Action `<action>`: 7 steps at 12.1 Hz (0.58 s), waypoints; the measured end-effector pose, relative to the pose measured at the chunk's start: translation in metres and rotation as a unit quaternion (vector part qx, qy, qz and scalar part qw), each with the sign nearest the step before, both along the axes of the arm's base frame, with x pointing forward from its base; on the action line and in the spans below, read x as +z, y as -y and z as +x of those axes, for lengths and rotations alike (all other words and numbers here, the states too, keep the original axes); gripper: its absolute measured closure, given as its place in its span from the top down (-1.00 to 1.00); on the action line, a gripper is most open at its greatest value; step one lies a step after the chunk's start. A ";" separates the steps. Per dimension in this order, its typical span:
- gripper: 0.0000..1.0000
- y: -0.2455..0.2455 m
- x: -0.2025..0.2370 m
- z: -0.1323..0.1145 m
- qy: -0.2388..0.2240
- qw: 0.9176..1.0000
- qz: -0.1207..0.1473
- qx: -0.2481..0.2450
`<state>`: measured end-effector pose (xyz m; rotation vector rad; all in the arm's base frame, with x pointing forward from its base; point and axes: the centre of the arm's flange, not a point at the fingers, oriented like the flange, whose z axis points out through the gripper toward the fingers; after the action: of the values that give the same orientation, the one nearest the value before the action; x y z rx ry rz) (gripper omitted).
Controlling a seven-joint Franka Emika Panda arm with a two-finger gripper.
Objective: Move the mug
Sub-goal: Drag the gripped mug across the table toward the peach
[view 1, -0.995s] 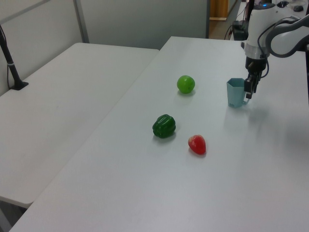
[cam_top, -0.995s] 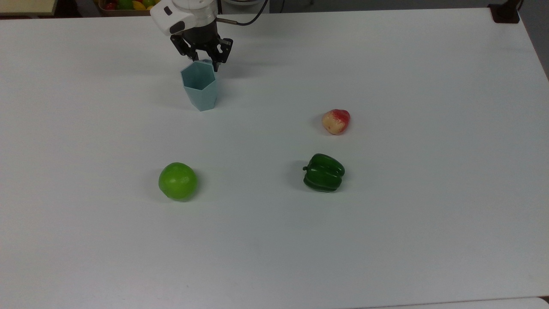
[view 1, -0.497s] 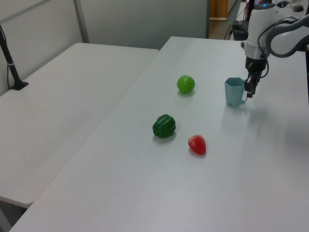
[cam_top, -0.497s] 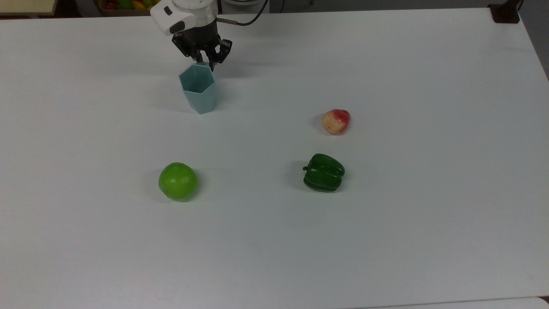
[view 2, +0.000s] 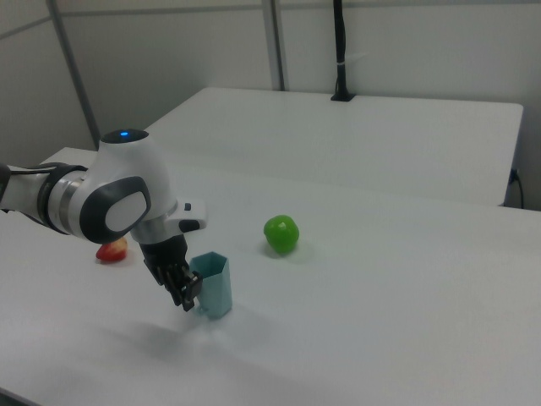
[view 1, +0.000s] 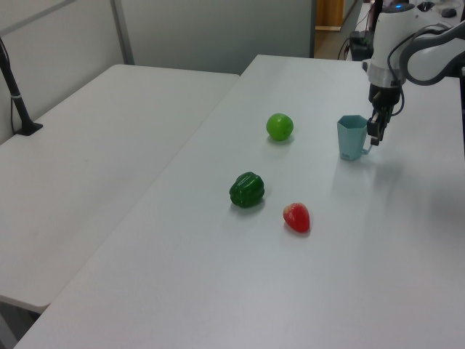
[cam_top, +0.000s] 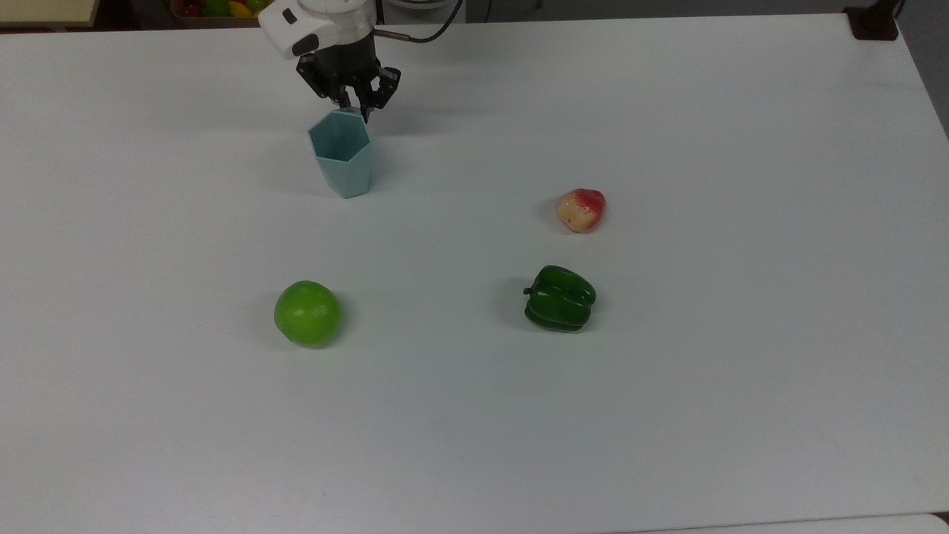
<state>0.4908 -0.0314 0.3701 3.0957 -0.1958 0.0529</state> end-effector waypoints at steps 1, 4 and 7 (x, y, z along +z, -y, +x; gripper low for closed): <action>-0.50 0.000 0.006 0.000 0.006 1.000 0.000 0.000; -0.50 0.000 0.046 0.001 0.030 1.000 -0.001 0.000; -0.50 -0.032 0.079 0.003 0.027 0.999 0.020 0.017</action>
<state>0.4937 0.0005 0.4492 3.1395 -0.1491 0.1348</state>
